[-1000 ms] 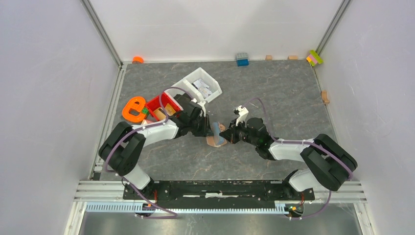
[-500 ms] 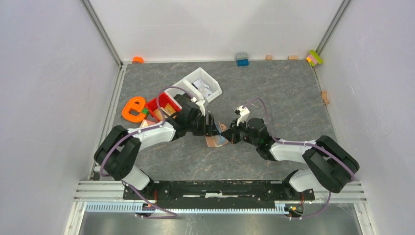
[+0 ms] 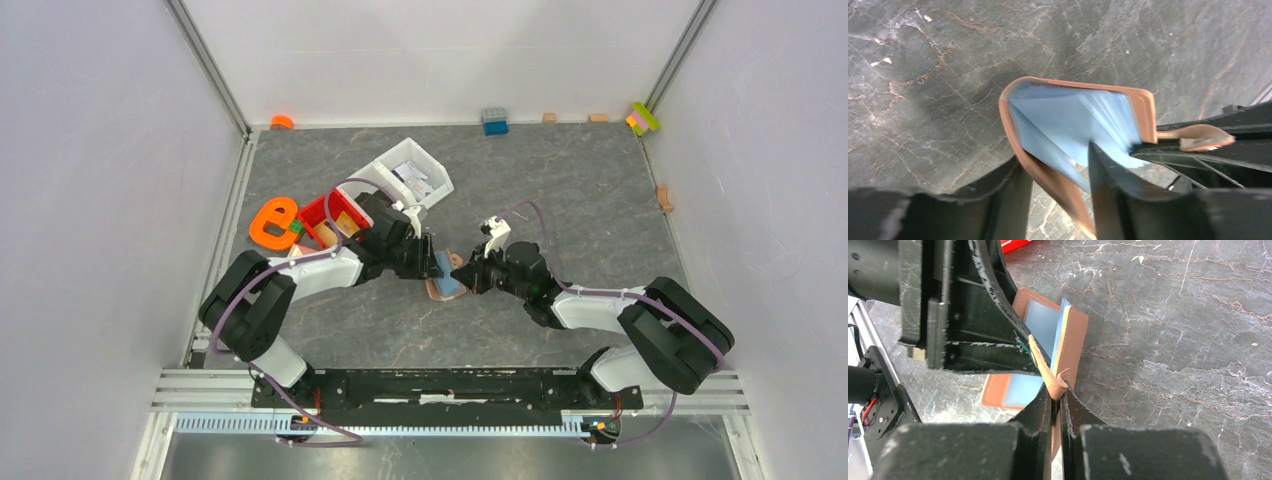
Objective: Take the credit cards out of the card holder
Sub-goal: Open the card holder at the center of the board.
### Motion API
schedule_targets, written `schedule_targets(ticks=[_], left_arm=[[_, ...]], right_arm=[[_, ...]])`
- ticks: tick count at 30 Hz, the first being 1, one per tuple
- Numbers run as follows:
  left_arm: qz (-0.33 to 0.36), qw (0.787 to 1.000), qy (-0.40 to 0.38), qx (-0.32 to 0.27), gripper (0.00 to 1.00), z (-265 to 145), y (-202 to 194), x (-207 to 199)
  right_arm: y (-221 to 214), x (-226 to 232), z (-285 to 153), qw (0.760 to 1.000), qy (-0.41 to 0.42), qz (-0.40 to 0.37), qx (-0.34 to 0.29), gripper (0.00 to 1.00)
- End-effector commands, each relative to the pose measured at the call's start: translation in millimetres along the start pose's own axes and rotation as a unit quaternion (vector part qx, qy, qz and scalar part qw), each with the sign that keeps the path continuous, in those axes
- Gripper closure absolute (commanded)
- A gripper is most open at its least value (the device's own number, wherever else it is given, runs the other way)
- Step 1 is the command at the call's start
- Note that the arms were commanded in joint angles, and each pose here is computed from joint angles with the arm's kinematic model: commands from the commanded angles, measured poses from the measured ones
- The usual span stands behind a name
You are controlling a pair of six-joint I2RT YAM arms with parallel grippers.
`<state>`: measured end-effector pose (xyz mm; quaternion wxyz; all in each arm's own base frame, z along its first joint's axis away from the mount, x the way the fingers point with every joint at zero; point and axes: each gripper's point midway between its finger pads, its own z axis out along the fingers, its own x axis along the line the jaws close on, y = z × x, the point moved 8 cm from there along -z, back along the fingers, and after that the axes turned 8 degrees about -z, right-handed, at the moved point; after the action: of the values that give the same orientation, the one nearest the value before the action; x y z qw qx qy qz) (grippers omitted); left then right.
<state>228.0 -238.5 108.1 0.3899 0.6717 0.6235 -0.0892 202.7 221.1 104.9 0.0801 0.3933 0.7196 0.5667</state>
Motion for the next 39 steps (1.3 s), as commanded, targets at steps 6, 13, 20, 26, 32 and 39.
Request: schedule_targets(ticks=[6,13,20,26,32,39], left_arm=[[-0.010,1.000,0.022,0.002,0.75,5,9,-1],[-0.010,0.999,0.034,0.007,0.79,7,9,2],[-0.010,0.999,0.038,0.013,0.79,10,8,3],[-0.016,0.999,0.035,0.025,0.80,16,6,4],[-0.017,0.999,0.024,0.026,0.80,15,6,2],[-0.016,0.999,0.027,0.021,0.75,13,7,1]], right_arm=[[11,6,-3,0.999,0.015,-0.005,-0.031,0.82],[11,8,-3,0.999,0.026,-0.001,-0.032,0.79],[10,11,-1,0.999,0.045,0.002,-0.030,0.84],[8,14,3,0.997,0.067,0.006,-0.021,0.87],[3,5,8,1.000,0.022,0.005,0.009,0.85],[3,2,8,1.000,0.012,0.005,0.013,0.85]])
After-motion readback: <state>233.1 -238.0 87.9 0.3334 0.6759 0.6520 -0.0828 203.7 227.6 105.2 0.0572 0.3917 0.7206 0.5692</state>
